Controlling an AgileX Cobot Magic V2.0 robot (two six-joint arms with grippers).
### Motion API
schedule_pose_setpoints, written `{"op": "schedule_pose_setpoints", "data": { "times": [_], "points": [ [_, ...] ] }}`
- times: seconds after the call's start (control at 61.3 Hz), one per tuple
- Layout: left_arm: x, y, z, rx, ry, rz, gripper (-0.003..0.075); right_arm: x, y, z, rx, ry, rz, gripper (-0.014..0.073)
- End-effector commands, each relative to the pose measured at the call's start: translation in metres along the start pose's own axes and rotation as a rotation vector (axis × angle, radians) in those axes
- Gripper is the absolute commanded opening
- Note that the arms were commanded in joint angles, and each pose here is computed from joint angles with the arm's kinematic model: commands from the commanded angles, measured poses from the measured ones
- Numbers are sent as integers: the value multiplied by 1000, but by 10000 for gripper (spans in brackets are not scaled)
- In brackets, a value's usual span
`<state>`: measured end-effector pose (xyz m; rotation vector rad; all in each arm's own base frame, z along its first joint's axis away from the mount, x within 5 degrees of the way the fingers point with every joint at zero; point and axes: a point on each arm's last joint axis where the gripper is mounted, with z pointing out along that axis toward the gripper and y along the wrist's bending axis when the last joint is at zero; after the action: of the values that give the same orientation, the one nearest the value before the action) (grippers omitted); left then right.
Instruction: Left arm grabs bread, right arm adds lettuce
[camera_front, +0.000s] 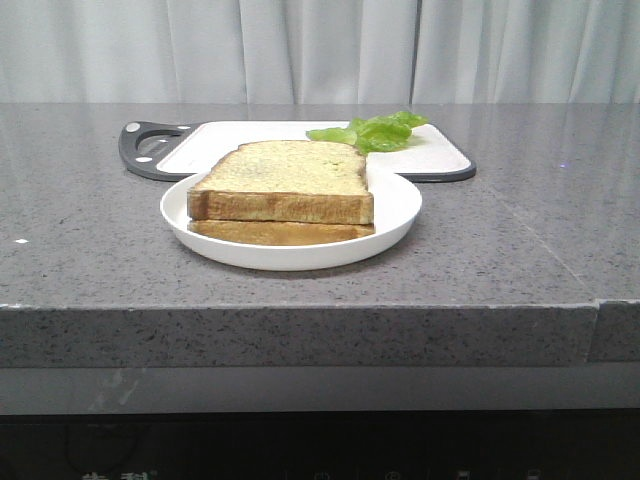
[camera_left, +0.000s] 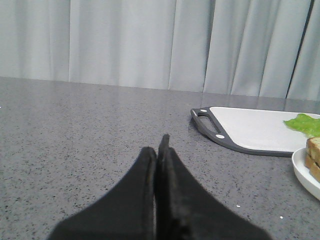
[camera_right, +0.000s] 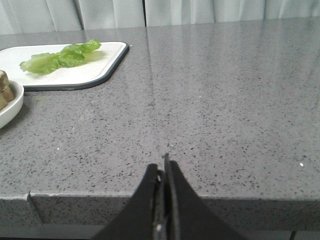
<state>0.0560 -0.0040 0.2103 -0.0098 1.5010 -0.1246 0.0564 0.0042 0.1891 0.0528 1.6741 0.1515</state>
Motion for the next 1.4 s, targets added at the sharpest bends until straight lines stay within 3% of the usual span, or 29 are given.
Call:
{"op": "schedule_pose_setpoints", "data": {
  "times": [0.0, 0.995, 1.158, 1.387],
  "points": [
    [-7, 0, -2, 4, -94, -18, -20, -10, 0, -2, -1, -114, -10, -118],
    [-12, 0, -2, 6, -136, -44, -20, -11, 0, -3, -1, -120, -10, -118],
    [-32, -2, -5, 12, -184, -80, -20, -19, 2, -5, -5, -155, -10, -118],
    [-88, -7, -16, 31, -250, -79, -20, -64, 8, -21, -19, -240, -12, -118]
  ]
}}
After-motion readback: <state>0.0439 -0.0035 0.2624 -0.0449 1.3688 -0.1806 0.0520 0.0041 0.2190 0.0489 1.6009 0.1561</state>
